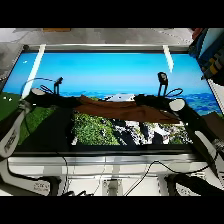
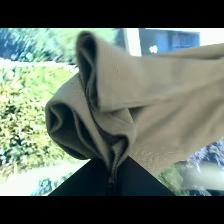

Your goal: Fold the clothes and pants, and hang the long-sleeved shirts on hangers.

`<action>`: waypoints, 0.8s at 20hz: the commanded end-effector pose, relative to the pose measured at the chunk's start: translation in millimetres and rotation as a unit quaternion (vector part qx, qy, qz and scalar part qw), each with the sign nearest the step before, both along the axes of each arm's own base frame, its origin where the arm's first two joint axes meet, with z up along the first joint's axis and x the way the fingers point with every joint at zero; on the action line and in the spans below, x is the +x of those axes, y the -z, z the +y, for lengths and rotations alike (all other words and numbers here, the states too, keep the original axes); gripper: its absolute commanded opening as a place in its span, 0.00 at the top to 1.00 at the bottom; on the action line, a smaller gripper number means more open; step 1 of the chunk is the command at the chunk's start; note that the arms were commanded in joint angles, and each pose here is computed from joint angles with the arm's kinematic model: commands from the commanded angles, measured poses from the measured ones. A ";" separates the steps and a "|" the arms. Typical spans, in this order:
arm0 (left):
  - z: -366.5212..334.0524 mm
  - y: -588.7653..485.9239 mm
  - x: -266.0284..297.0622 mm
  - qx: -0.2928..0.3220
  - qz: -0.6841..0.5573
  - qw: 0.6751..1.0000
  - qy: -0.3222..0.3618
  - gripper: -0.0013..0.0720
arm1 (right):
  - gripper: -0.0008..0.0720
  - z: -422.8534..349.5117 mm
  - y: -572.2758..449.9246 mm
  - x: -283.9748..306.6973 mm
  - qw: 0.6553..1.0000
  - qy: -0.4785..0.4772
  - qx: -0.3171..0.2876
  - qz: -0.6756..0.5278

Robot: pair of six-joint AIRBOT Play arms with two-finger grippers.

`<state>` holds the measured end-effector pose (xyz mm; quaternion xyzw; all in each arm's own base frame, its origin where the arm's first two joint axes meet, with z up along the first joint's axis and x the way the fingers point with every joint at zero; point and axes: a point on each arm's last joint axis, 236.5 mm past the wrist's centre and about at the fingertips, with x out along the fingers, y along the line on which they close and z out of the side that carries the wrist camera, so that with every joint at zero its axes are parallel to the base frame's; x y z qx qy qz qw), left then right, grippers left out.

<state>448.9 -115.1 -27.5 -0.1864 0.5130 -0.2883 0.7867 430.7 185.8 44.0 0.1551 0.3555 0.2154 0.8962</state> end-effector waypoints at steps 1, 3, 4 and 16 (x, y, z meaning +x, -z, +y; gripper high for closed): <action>12.0 -62.8 -26.8 0.017 -0.041 0.998 0.035 0.97 | 0.97 30.4 -10.4 3.9 0.999 0.010 0.014 -0.033; 19.4 -97.9 -44.0 0.024 -0.066 0.997 0.045 0.97 | 0.97 49.9 9.4 -3.3 1.000 0.005 0.028 0.004; 23.0 -115.4 -48.0 0.028 -0.086 0.995 0.041 0.97 | 0.97 60.2 22.4 -6.9 0.998 0.007 0.042 0.036; 19.6 -188.9 -47.3 0.007 -0.187 0.982 0.001 0.97 | 0.97 260.8 119.4 -56.4 0.960 -0.164 0.053 0.220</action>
